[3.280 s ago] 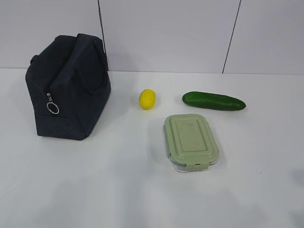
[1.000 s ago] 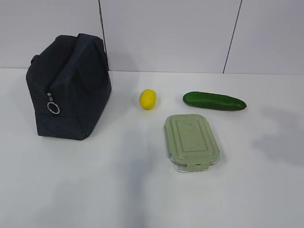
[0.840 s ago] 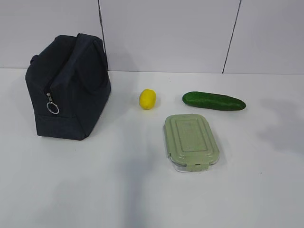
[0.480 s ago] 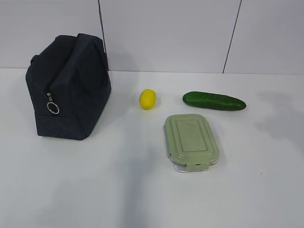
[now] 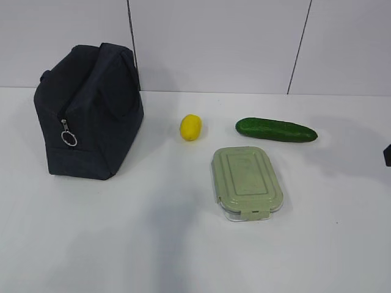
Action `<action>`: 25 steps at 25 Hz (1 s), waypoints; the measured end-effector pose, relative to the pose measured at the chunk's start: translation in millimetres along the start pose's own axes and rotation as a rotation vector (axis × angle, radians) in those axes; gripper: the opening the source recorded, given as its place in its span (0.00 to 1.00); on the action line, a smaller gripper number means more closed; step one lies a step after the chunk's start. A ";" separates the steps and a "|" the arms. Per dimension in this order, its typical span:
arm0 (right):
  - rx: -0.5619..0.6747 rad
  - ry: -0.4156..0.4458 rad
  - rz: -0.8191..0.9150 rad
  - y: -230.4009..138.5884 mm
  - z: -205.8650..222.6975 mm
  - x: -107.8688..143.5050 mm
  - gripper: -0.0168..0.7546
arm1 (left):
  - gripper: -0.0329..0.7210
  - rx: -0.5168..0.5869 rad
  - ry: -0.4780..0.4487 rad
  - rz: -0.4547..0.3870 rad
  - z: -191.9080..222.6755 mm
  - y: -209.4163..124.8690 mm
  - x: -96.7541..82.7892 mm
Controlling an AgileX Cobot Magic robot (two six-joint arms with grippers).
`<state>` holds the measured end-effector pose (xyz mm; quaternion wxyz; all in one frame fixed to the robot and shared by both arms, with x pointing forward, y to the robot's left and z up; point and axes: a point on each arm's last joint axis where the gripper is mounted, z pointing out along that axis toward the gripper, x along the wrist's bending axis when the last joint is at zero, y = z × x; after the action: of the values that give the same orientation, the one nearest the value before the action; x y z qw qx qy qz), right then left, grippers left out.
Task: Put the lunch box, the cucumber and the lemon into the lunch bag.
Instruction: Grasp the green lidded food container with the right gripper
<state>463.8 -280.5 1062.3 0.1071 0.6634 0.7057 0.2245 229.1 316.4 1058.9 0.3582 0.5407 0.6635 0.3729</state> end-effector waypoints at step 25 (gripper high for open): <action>0.050 0.331 0.034 42.2 61.1 -14.0 0.65 | 0.36 0.068 0.013 0.039 3.9 20.9 -3.9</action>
<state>530.1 -282.9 1026.1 -0.0311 0.6317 0.7078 0.3147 242.5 315.9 1075.9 0.3279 0.5630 0.6675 0.3604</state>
